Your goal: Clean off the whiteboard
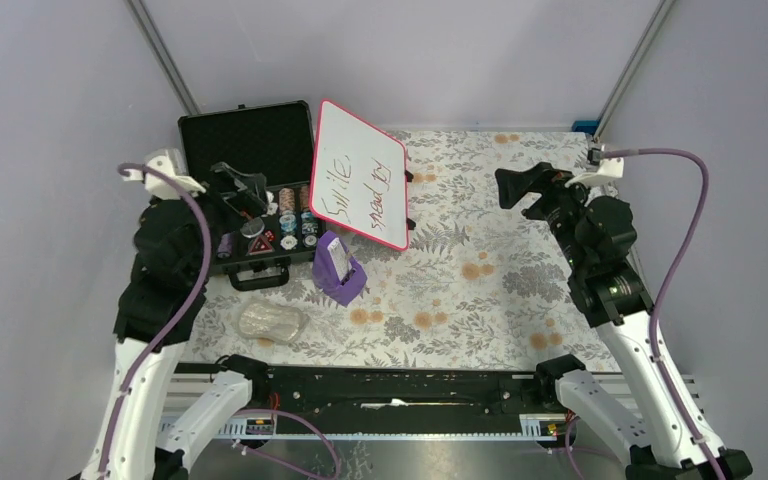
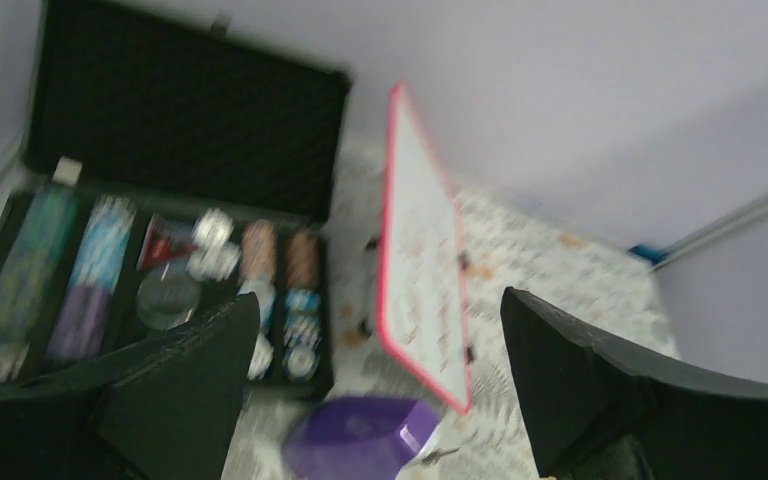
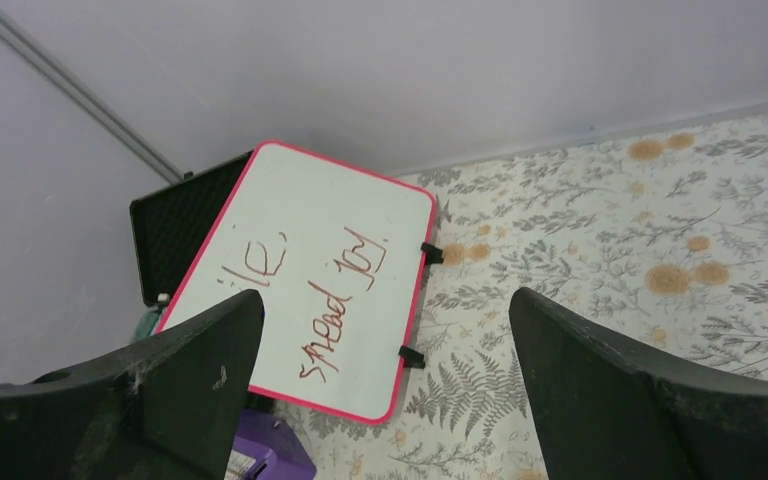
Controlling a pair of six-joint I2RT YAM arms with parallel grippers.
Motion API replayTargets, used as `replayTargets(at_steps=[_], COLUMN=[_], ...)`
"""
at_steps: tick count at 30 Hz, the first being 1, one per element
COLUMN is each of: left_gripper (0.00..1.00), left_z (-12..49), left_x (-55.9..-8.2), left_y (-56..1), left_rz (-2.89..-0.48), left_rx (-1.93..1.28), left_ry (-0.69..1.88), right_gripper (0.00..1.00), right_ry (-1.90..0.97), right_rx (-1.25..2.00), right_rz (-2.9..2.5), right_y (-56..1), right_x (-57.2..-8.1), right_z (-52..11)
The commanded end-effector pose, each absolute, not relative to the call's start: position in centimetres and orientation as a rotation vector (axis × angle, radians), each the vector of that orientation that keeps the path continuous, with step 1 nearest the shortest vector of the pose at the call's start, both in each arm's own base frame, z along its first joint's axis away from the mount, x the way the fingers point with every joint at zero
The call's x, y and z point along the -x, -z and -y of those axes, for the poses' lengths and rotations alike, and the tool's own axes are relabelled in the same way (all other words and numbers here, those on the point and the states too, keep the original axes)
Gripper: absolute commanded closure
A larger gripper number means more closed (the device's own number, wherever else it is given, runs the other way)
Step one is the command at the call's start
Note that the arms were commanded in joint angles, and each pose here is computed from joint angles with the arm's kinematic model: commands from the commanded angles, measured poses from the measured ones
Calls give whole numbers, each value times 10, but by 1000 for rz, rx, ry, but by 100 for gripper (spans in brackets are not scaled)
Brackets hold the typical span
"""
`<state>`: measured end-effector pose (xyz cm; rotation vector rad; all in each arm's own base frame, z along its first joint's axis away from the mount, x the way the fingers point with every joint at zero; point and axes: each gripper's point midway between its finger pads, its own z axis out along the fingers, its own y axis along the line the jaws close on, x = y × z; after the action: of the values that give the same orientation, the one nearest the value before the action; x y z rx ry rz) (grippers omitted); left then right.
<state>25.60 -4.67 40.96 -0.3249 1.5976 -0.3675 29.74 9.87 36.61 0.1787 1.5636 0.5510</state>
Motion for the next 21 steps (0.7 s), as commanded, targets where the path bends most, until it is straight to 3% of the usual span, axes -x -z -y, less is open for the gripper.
replayTargets(at_steps=[1,5,15,21], left_gripper=[1,1,4,24], left_z=[15,4,-10,-8], left_x=[-255,-245,-224,-197], left_y=[-297,-228,-116,-64], left_rz=[-1905,-2073,-2178,-2253], left_rx=[668,858,1355,1648], left_ry=[134,15,184,56], right_gripper=[0,0,0,1], right_ry=[-629,-647,-634,-641], right_rx=[-105,-81,-76,-71], right_rz=[-1578,-1598,-1532,-1531], right_y=[-366,-353,-355,-352], right_x=[-305,-307,-295,-296], right_z=[-120,-126,-119,-120])
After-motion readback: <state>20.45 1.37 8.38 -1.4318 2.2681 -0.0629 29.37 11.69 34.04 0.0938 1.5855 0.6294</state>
